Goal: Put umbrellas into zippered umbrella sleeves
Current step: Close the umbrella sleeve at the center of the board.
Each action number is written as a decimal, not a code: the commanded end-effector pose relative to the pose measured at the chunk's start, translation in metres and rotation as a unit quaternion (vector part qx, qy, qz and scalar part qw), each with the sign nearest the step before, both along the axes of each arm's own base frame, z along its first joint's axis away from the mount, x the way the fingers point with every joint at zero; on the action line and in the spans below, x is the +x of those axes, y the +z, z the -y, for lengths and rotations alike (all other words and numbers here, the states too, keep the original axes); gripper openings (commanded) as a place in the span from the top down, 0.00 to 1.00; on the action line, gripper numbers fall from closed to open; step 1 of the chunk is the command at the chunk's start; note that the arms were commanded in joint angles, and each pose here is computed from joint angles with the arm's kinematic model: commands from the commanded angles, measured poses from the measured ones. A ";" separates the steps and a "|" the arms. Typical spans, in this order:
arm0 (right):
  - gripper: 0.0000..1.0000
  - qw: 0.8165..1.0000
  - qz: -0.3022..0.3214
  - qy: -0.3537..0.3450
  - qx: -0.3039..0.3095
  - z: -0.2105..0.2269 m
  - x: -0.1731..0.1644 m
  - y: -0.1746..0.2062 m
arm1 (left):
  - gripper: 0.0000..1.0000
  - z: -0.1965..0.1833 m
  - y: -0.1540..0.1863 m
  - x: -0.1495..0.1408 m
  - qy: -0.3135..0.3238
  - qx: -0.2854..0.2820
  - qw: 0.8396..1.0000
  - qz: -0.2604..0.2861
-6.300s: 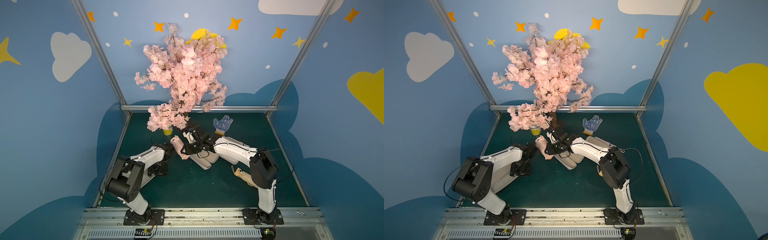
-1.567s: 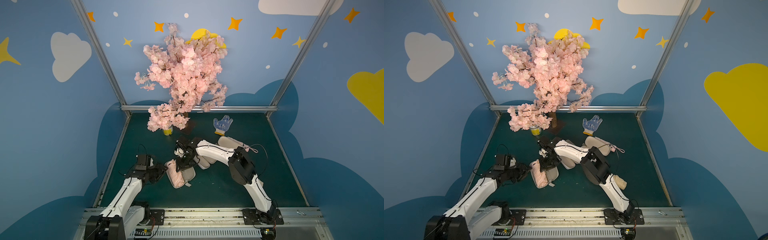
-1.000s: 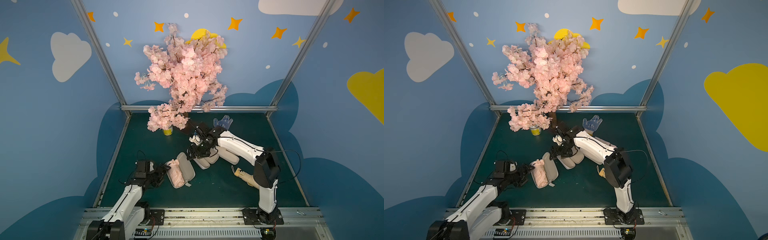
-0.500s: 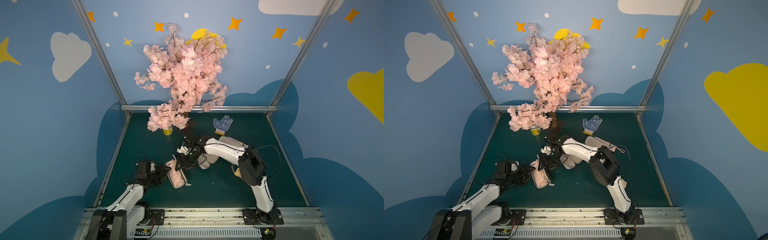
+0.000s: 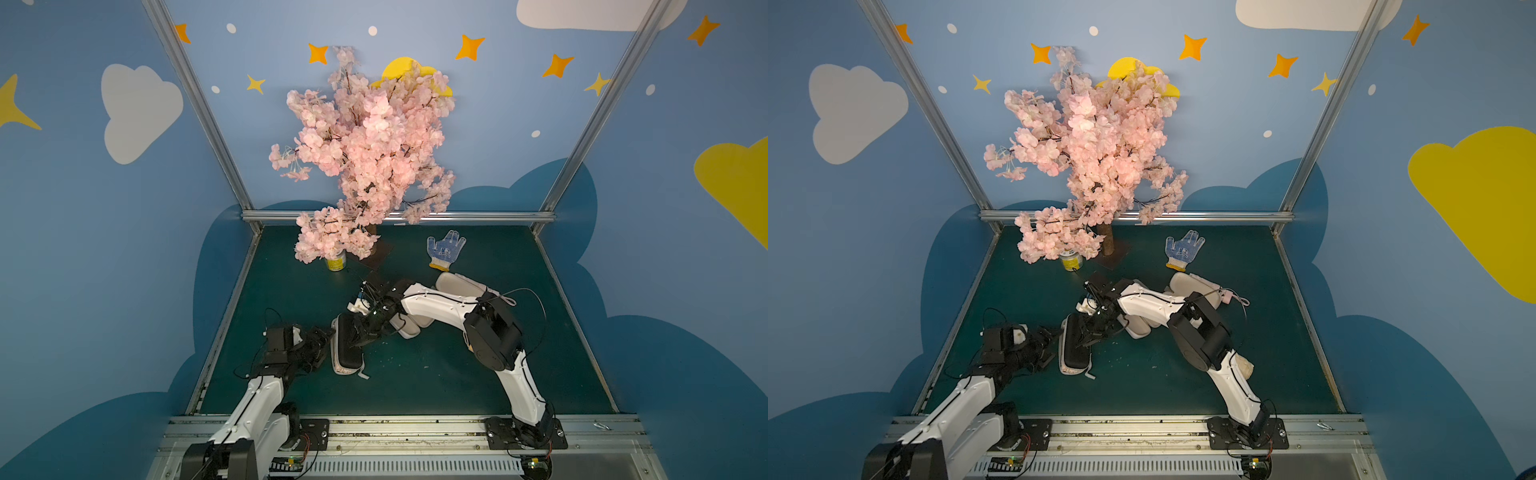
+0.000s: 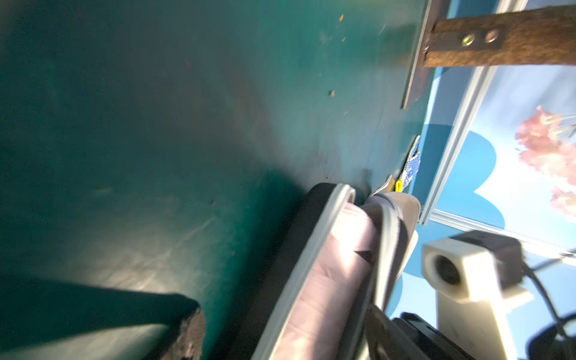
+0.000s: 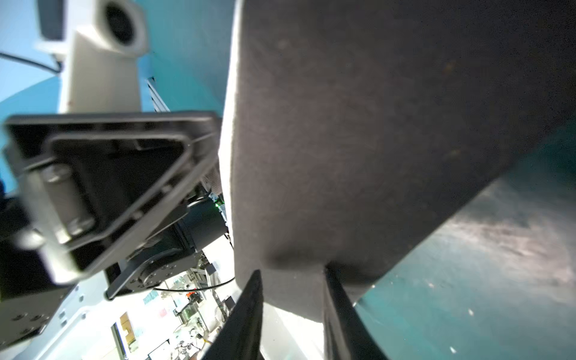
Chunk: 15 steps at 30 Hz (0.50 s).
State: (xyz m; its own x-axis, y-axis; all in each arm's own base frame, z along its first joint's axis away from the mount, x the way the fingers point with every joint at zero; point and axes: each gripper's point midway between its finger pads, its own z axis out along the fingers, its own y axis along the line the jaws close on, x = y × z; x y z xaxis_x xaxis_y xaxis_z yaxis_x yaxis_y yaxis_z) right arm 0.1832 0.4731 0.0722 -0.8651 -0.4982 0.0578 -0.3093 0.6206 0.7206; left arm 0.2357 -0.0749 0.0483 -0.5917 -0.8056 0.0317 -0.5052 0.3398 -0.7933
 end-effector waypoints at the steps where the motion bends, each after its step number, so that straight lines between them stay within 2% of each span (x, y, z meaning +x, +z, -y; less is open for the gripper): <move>1: 0.71 0.997 -0.005 0.001 -0.077 0.017 -0.009 -0.047 | 0.10 0.001 0.007 -0.004 0.002 -0.008 1.000 0.000; 4: 0.69 0.997 0.003 0.013 -0.082 0.015 -0.011 -0.046 | 0.08 0.010 0.002 -0.004 -0.024 -0.005 1.000 0.000; 7: 0.62 0.999 0.008 0.022 -0.046 0.004 -0.010 -0.031 | 0.09 0.020 -0.009 -0.006 -0.066 0.001 0.998 -0.019; 9: 0.61 1.000 -0.011 0.024 0.009 -0.005 -0.011 -0.010 | 0.13 0.029 -0.012 -0.006 -0.096 0.000 0.995 -0.027; 12: 0.61 0.997 -0.029 0.003 0.074 0.000 -0.001 0.022 | 0.19 0.032 -0.016 -0.003 -0.105 0.003 0.994 -0.032; 15: 0.61 0.996 -0.033 -0.030 0.081 0.024 0.013 0.036 | 0.28 0.029 -0.020 -0.004 -0.105 0.017 0.993 -0.042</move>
State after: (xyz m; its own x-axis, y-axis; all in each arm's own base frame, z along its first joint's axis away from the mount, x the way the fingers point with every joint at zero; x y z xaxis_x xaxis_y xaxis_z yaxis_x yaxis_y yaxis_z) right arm 0.1831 0.4606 0.0832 -0.8679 -0.4928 0.0622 -0.2568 0.5523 0.7931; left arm 0.2419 -0.1038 0.0395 -0.7244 -0.6873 0.0536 -0.4661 0.4309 -0.7727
